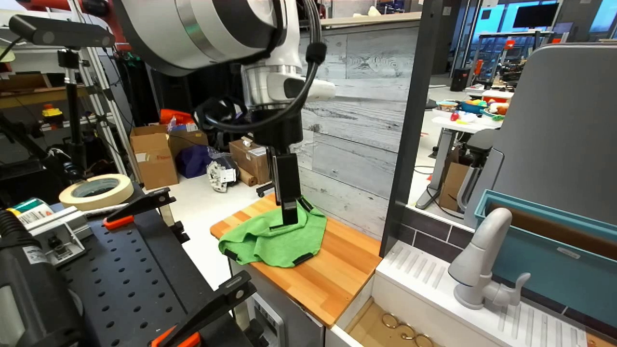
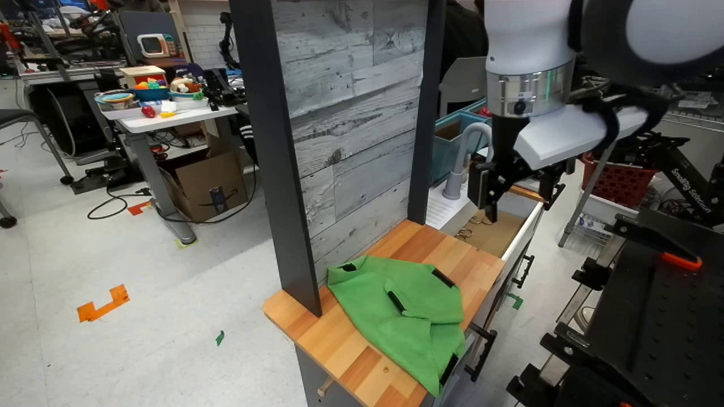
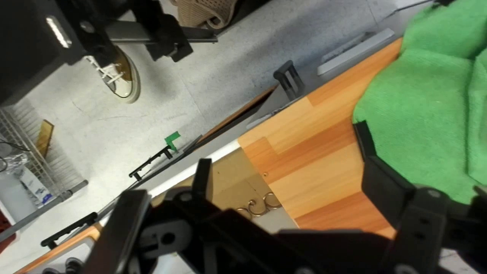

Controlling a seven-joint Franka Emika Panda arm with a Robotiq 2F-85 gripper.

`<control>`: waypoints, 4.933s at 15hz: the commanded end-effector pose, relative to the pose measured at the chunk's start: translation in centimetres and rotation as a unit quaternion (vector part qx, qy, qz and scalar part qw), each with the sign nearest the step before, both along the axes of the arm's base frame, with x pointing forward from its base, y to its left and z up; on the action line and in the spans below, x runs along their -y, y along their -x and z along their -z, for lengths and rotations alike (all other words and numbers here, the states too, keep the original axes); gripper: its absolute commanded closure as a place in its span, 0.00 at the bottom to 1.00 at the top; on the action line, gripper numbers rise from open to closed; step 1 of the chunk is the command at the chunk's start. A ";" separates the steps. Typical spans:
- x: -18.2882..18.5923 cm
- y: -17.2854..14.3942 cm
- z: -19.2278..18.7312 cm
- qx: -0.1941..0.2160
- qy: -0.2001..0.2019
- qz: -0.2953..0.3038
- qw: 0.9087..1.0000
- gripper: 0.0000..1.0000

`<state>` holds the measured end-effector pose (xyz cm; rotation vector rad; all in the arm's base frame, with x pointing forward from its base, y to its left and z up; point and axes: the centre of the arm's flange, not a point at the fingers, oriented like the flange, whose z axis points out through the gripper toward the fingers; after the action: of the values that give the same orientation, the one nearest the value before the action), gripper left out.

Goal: Fold the green cloth

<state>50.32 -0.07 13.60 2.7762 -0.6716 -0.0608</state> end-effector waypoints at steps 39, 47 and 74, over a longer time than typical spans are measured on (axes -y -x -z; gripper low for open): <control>-1.8 -7.3 17.6 0.031 -0.060 -0.142 0.988 0.94; 0.7 -6.0 13.5 0.059 -0.045 -0.103 0.992 0.98; -13.9 -6.4 9.1 0.077 -0.015 -0.232 0.969 0.01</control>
<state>58.36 14.10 0.69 2.9076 -0.0152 0.2283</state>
